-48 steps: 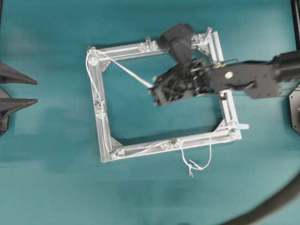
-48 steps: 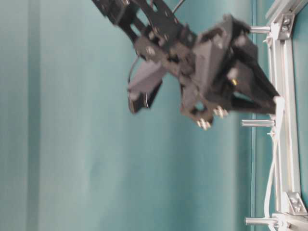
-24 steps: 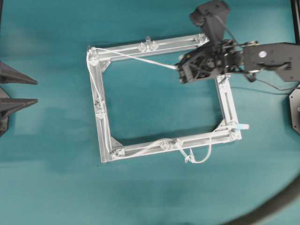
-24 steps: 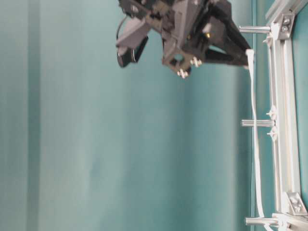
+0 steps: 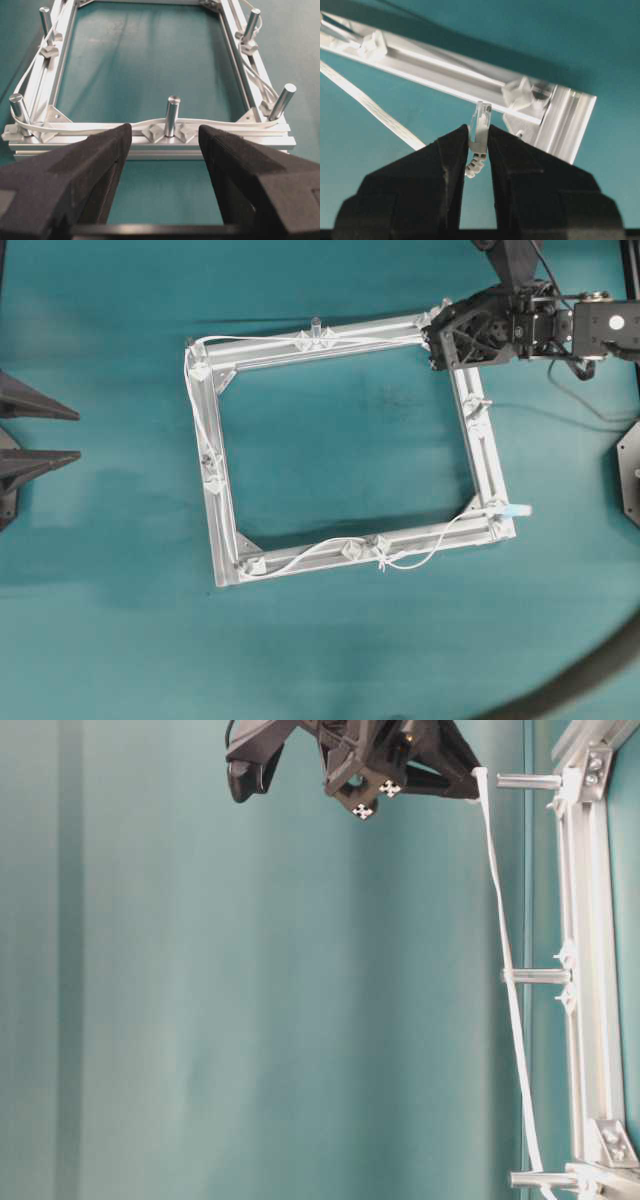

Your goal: Move the cable alternately left and right between 8 pins so it hooks onto each one.

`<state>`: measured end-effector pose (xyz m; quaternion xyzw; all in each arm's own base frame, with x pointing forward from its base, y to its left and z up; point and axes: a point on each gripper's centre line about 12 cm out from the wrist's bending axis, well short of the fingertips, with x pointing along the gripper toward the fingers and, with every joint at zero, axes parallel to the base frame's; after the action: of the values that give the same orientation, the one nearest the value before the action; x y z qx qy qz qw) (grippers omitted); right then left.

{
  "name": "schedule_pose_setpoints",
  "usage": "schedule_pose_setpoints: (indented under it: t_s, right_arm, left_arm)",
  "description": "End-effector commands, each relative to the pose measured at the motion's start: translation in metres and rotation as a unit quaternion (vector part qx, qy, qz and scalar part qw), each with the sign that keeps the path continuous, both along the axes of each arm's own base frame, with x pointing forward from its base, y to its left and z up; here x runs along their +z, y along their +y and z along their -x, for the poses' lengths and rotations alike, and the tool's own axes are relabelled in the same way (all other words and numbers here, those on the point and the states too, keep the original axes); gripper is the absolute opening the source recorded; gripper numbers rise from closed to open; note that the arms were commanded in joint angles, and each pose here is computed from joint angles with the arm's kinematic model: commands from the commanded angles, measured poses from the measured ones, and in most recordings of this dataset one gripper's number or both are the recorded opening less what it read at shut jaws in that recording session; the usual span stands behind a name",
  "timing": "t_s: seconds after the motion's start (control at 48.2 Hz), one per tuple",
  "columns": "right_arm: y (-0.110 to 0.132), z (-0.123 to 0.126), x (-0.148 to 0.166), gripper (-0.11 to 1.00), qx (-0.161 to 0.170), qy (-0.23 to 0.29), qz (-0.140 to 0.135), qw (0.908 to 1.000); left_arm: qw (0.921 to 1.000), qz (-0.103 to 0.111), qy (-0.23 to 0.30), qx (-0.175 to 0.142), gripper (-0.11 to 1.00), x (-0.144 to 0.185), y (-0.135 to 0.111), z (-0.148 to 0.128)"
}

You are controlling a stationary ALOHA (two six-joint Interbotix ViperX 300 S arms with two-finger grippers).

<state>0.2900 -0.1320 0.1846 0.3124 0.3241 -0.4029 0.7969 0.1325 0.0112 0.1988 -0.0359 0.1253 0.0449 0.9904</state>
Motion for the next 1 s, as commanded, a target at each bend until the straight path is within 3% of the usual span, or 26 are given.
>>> schedule_pose_setpoints:
  t_s: [0.0, 0.166, 0.249, 0.498, 0.726, 0.851, 0.975]
  right_arm:
    - [-0.003, 0.0, 0.008, 0.15, 0.021, -0.001, 0.033, 0.9992]
    - [-0.006, 0.007, 0.019, 0.15, 0.055, 0.011, 0.094, 0.994]
    - [-0.008, 0.015, 0.023, 0.15, 0.061, 0.009, 0.112, 0.9918]
    - [-0.015, 0.029, 0.017, 0.15, 0.081, 0.001, 0.126, 0.9887]
    - [-0.034, 0.04, 0.012, 0.15, 0.08, 0.05, 0.153, 0.9836]
    - [-0.036, 0.038, 0.012, 0.15, 0.112, 0.067, 0.175, 0.976]
    - [-0.028, 0.028, 0.013, 0.15, 0.166, 0.039, 0.183, 0.9681]
  left_arm:
    - [1.0, -0.001, -0.005, -0.001, 0.67, 0.005, 0.0, -0.001]
    - [1.0, -0.001, -0.005, -0.001, 0.67, 0.005, 0.0, -0.001]
    - [1.0, -0.001, -0.005, -0.001, 0.67, 0.005, 0.0, -0.001]
    - [1.0, -0.001, -0.005, -0.001, 0.67, 0.005, 0.0, -0.001]
    - [1.0, 0.0, -0.005, -0.001, 0.67, 0.004, 0.0, -0.001]
    - [1.0, 0.0, -0.005, -0.001, 0.67, 0.004, 0.0, -0.001]
    - [1.0, -0.001, -0.005, -0.001, 0.67, 0.005, 0.0, -0.001]
